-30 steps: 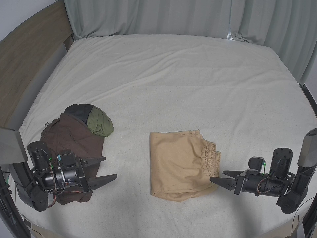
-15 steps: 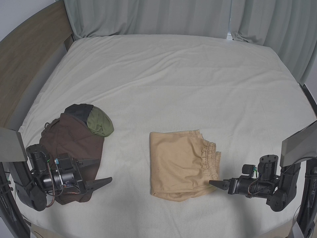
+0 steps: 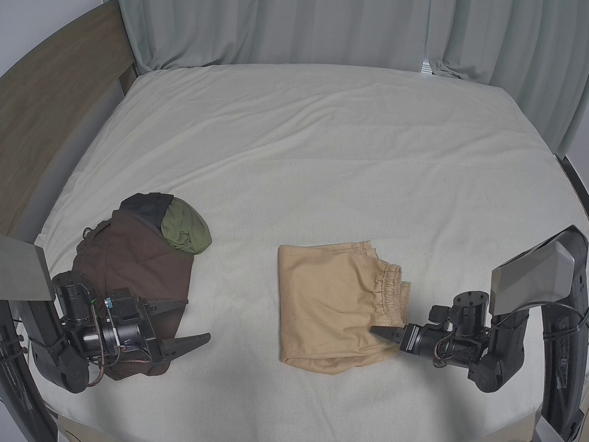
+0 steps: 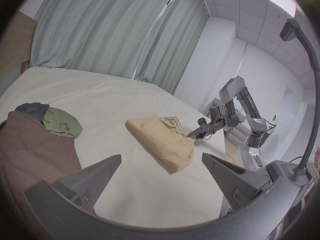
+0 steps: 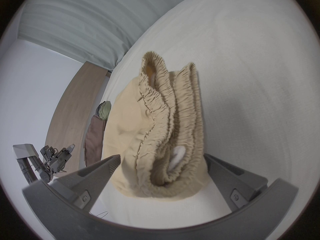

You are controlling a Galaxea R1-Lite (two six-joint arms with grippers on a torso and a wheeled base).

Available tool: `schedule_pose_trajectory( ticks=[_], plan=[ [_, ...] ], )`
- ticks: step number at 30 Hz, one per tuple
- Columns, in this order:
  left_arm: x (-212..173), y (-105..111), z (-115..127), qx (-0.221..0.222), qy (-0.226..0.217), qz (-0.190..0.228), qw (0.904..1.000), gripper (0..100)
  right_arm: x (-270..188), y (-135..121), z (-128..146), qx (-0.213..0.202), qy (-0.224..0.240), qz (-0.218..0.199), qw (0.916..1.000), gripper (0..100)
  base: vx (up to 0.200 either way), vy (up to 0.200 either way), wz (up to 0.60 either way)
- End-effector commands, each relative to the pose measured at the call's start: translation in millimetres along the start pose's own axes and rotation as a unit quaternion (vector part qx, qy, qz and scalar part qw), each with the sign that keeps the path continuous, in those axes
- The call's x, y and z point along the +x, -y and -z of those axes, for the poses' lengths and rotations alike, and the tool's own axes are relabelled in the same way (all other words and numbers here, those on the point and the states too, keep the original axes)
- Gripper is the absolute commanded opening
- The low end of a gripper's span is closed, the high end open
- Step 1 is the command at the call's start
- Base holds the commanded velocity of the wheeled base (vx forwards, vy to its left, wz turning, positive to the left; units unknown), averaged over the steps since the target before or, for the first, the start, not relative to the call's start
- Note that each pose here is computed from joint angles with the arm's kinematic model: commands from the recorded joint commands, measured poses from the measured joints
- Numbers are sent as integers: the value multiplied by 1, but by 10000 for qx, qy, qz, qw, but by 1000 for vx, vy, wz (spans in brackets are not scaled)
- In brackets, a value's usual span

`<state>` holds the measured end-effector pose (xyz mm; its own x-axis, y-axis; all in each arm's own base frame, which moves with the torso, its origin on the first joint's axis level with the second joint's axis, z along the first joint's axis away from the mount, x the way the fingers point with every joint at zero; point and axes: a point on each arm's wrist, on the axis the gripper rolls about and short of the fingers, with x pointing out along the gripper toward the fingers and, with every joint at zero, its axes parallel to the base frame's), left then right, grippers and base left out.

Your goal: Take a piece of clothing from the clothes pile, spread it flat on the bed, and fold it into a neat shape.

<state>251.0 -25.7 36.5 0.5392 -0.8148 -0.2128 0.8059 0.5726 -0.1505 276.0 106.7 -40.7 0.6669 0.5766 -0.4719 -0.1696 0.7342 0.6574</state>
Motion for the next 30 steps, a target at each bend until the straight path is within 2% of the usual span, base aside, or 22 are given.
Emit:
schedule_pose_trajectory(
  ticks=[1,5,8,9,23,28,30],
  plan=[
    [-1,0,-1,19,17,-4,10000,100,18,2,9,4,-50,32,10000,100,0,0,0],
    [-1,-1,-2,45,45,-14,10000,100,32,-5,11,276,110,35,9996,100,0,0,0],
    [-1,-2,-3,56,55,-22,10000,100,33,-4,9,312,154,25,9994,100,0,0,0],
    [-1,-2,-3,56,55,-22,10000,100,33,-4,9,316,159,29,9994,0,0,0,0],
    [0,-1,-3,68,52,0,10000,100,33,-10,5,274,222,-95,9993,0,0,0,0],
    [-1,-1,-2,87,42,17,10000,100,28,-29,-9,151,451,-405,9980,0,0,0,0],
    [0,-2,-1,81,39,25,10000,100,18,-44,-20,64,624,-641,9960,0,0,0,0]
  ],
)
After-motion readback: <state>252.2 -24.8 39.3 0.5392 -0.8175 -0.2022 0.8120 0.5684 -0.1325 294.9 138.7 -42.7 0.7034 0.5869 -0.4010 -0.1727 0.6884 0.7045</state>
